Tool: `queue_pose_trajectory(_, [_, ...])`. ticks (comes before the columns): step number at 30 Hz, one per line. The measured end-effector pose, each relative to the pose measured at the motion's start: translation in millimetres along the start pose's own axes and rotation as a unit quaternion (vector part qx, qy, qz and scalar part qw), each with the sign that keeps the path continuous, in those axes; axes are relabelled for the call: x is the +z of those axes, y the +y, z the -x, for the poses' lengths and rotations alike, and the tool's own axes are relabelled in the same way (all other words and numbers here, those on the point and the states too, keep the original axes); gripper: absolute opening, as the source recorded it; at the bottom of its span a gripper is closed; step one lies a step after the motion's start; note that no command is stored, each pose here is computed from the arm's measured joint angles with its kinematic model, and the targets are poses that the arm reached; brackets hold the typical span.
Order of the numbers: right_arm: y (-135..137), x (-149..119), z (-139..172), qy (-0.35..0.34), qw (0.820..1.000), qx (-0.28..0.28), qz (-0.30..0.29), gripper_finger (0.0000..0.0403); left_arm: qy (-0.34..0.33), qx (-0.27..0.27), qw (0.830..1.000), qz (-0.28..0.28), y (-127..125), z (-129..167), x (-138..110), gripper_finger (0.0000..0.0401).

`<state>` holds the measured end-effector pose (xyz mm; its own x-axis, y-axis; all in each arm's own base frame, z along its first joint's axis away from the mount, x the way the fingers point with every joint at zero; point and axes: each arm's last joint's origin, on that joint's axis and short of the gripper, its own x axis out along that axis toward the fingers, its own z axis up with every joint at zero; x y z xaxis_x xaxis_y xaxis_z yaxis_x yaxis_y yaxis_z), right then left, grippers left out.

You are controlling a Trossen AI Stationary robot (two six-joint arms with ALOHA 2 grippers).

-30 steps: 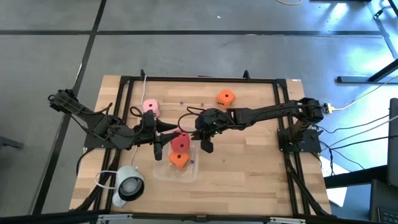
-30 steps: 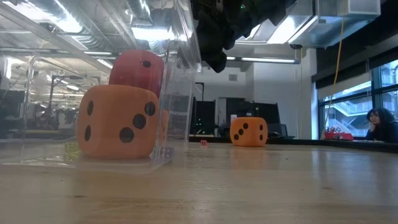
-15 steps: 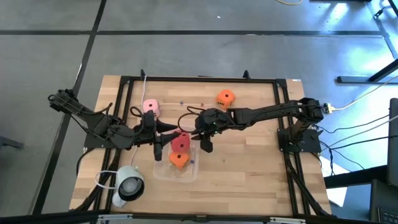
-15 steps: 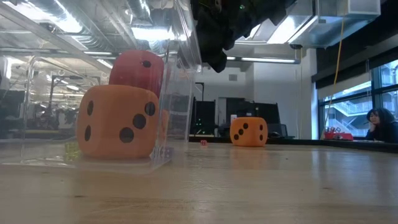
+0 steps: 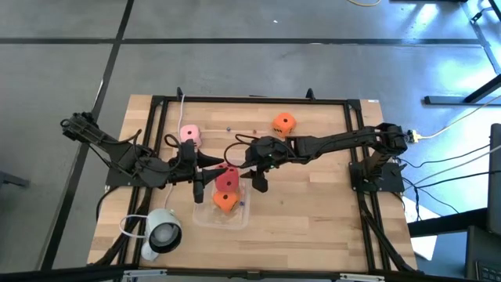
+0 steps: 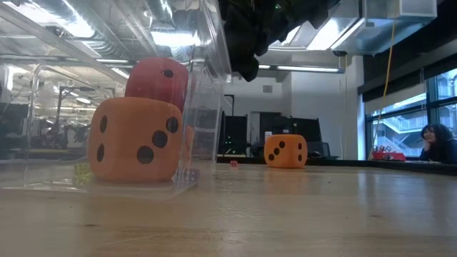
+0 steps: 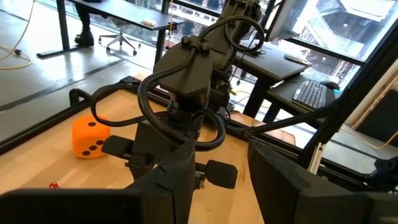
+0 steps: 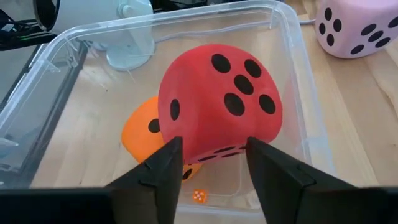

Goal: Pick & Place Dice
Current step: Put the large orange die in the bin

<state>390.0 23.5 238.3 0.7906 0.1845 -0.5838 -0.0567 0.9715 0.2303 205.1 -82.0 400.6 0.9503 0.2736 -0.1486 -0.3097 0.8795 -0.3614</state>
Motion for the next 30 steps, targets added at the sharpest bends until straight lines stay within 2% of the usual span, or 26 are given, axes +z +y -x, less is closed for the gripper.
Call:
queue_pose_trajectory(6, [2,3,7,-0.005,1.0,-0.002,-0.009,0.021,0.001,-0.002,1.0,0.001,0,0,0,0.0139])
queue_pose_trajectory(11, [10,17,41,-0.035,0.999,-0.026,0.005,0.0208,0.007,-0.019,1.0,0.002,-2,0,0,0.0139])
queue_pose_trajectory(15, [14,28,81,-0.063,0.994,-0.08,0.032,0.02,0.01,-0.024,1.0,-0.004,-2,0,0,0.0139])
queue_pose_trajectory(17, [13,30,98,-0.071,0.988,-0.132,0.041,0.0197,0.009,-0.024,1.0,-0.01,-2,0,0,0.0139])
queue_pose_trajectory(23, [-3,26,126,-0.045,0.95,-0.303,0.061,0.021,0.004,-0.017,0.999,-0.033,-1,0,0,0.0139])
queue_pose_trajectory(26, [-15,22,128,-0.021,0.945,-0.324,0.047,0.0225,-0.003,-0.002,0.999,-0.051,-1,0,1,0.0139])
queue_pose_trajectory(30, [-39,17,125,0.002,0.94,-0.34,-0.026,0.0239,-0.014,0.025,0.998,-0.053,3,-2,3,0.0139])
